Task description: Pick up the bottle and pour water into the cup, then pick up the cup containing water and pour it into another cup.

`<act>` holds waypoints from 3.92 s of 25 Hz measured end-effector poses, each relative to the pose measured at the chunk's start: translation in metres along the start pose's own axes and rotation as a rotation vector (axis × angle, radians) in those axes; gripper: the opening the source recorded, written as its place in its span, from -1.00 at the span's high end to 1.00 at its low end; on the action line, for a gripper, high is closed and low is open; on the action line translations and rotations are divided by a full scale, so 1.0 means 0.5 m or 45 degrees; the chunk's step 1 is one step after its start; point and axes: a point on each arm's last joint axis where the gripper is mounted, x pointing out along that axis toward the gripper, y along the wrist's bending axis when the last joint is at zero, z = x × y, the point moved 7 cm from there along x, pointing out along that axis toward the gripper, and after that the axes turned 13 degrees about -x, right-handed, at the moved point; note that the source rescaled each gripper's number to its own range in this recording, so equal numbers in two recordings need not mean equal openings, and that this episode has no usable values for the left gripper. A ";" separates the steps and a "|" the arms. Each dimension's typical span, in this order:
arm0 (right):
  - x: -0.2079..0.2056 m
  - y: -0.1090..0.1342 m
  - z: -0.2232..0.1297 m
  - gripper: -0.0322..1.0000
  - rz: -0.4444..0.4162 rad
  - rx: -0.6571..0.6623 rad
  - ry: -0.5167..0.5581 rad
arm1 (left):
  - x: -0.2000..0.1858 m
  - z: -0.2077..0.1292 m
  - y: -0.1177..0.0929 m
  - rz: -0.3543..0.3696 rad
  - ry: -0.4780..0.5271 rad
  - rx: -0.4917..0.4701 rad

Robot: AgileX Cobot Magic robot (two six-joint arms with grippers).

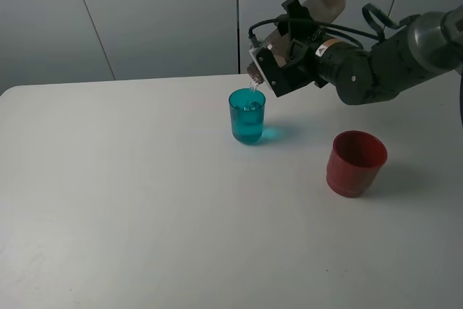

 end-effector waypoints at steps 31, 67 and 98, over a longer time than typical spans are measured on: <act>-0.002 0.002 0.002 0.88 0.034 0.070 -0.027 | 0.000 0.000 0.000 0.000 0.000 0.000; -0.048 0.163 -0.110 0.88 0.046 2.572 0.326 | 0.000 0.000 0.000 0.000 0.000 0.000; -0.054 0.153 -0.114 -0.97 0.071 2.598 0.328 | 0.000 0.000 0.000 0.000 0.000 0.000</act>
